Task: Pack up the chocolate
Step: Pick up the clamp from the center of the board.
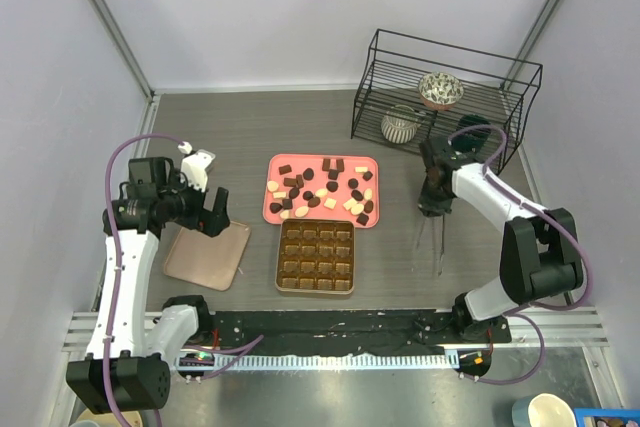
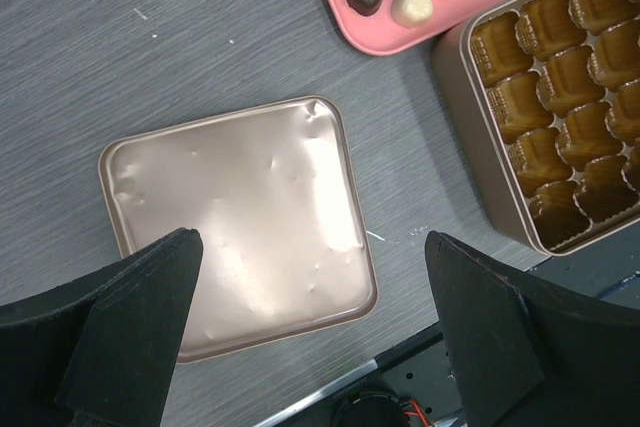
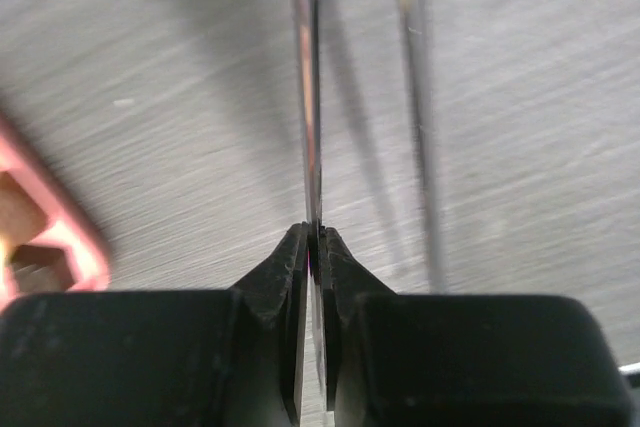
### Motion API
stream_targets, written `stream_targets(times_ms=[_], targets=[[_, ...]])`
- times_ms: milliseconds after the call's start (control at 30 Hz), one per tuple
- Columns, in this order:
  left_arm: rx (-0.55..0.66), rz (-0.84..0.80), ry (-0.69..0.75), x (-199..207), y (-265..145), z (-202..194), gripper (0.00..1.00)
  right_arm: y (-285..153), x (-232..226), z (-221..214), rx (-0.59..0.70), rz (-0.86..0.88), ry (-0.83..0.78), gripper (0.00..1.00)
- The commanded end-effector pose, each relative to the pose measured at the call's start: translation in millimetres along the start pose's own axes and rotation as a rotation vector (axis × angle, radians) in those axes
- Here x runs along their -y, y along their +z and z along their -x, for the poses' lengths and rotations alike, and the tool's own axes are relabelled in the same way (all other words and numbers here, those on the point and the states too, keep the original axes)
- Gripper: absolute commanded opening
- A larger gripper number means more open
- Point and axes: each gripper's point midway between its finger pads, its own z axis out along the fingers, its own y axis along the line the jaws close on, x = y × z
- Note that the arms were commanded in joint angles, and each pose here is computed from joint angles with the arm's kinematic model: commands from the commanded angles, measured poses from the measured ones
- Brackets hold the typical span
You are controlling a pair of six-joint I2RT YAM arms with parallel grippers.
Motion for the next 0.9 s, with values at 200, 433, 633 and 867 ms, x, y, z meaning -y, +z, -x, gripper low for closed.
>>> stream_targets(times_ms=[200, 433, 633, 867], targets=[[0.042, -0.089, -0.01, 16, -13, 24, 1.0, -69, -133, 12, 0.175, 0.272, -0.067, 0.12], [0.047, -0.232, 0.031, 41, -28, 35, 1.0, -146, -218, 14, 0.358, 0.486, -0.189, 0.07], [0.141, -0.566, 0.156, 96, -56, 47, 1.0, -221, -256, 2, 0.488, 0.72, -0.273, 0.01], [0.32, -0.737, 0.263, 123, -75, 67, 1.0, -282, -248, -3, 0.589, 0.88, -0.317, 0.01]])
